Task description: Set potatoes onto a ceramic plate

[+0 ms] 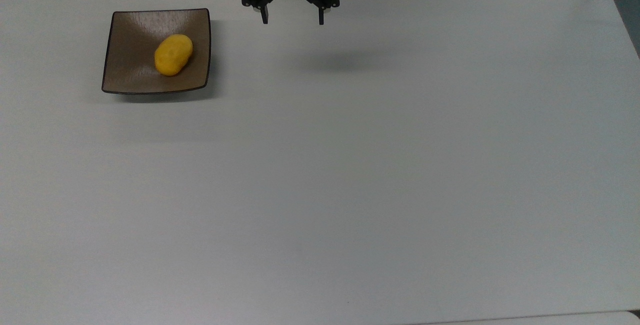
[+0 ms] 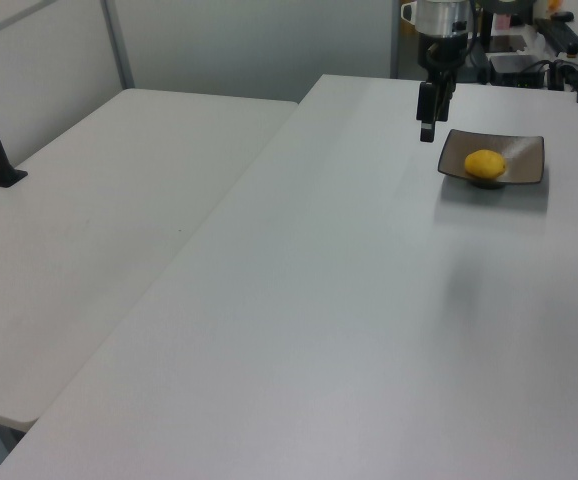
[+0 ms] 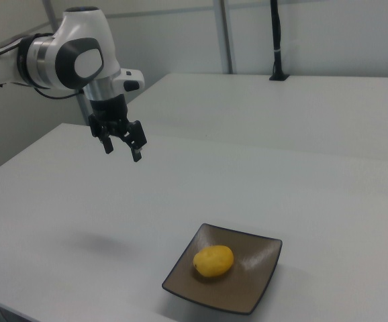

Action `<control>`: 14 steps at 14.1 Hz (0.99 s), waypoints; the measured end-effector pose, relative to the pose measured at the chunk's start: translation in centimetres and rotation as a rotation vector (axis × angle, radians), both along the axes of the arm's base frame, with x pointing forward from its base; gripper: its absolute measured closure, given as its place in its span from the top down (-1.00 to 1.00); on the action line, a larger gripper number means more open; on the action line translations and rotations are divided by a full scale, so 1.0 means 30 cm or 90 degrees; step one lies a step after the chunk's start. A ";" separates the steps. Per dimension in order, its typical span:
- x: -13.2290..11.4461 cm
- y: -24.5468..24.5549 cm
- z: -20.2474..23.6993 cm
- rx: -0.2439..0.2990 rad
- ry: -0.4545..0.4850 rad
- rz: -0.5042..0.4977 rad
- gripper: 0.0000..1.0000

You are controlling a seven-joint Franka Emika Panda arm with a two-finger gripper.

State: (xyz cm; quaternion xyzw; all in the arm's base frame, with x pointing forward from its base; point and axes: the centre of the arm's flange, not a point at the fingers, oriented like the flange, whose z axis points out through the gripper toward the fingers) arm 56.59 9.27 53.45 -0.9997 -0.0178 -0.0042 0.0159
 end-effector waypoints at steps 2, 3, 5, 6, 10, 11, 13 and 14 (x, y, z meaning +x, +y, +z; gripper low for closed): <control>0.001 -0.004 0.000 0.000 0.000 -0.001 1.00; 0.002 -0.012 0.001 0.000 0.000 -0.004 1.00; 0.006 -0.041 0.001 0.000 -0.001 -0.013 1.00; 0.007 -0.046 0.001 -0.001 -0.001 -0.013 1.00; 0.006 -0.040 0.001 -0.001 -0.001 -0.005 1.00; 0.006 -0.040 0.001 -0.001 -0.001 -0.005 1.00; 0.008 -0.054 0.002 -0.001 -0.001 -0.010 1.00; 0.010 -0.069 0.003 -0.001 -0.002 -0.015 1.00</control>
